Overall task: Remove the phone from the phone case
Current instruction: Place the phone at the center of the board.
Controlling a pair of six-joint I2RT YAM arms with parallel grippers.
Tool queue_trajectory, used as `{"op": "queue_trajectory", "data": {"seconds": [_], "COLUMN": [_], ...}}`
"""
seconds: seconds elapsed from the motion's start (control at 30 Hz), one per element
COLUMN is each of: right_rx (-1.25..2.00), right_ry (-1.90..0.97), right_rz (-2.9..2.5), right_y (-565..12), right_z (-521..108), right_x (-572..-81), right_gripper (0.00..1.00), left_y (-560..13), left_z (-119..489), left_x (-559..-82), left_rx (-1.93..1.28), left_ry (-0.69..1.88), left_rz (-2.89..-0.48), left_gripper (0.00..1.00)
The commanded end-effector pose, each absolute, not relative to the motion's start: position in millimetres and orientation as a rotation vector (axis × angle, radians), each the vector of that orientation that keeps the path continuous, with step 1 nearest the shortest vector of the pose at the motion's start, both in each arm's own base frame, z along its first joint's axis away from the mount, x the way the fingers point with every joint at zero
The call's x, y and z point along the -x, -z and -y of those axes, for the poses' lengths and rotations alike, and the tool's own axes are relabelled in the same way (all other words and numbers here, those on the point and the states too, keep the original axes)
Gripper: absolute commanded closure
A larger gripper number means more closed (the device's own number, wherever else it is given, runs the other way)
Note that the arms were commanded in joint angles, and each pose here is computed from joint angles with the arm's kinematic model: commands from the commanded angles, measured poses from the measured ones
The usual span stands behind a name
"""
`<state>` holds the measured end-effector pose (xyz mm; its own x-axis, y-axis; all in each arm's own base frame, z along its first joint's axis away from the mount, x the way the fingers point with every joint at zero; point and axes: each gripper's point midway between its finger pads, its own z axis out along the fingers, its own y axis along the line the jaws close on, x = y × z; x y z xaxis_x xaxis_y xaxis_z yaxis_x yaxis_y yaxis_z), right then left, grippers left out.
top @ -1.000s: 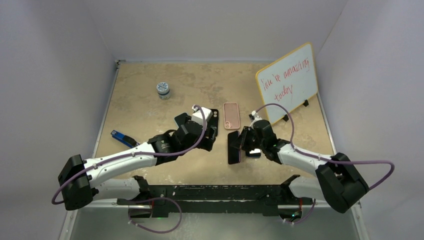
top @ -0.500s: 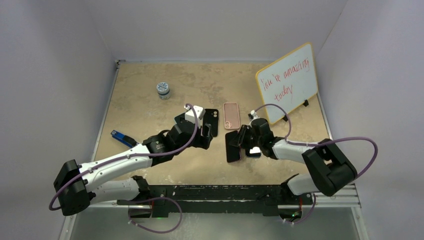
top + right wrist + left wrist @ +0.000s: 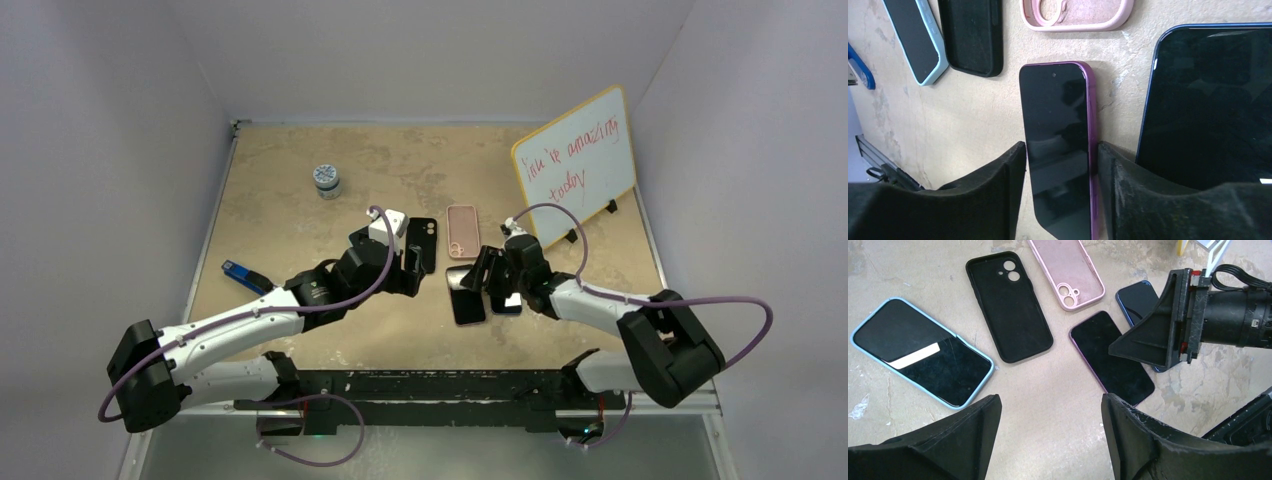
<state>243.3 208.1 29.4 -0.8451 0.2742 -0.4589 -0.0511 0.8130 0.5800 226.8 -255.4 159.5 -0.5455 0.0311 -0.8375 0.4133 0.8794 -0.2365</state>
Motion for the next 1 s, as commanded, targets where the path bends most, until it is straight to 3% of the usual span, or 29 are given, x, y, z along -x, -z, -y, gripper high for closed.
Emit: {"op": "queue_trajectory", "data": {"seconds": [0.0,0.57,0.73,0.97], "right_rx": [-0.140,0.068,0.068,0.025], "right_ry": [-0.664,-0.699,-0.708,-0.714], "right_rz": [-2.507,-2.128,-1.934,-1.730], "right_y": [-24.9,-117.3,-153.3,-170.5], "right_z": [-188.4,-182.8,-174.3,-157.4], "right_x": [-237.8,-252.7,-254.5,-247.1], "right_gripper": [0.36,0.13,0.02,0.01], "left_y": [-160.9,-121.0,-107.2,-88.5], "left_z": [256.8,233.2,202.3,174.1], "left_x": [-236.4,-276.4,-292.4,-311.8], "left_rx": [-0.268,-0.099,0.092,0.319], "left_ry": [0.520,0.406,0.353,0.286], "left_rz": [-2.091,-2.257,-2.316,-2.388], "left_gripper": [0.25,0.23,0.12,0.07]}}
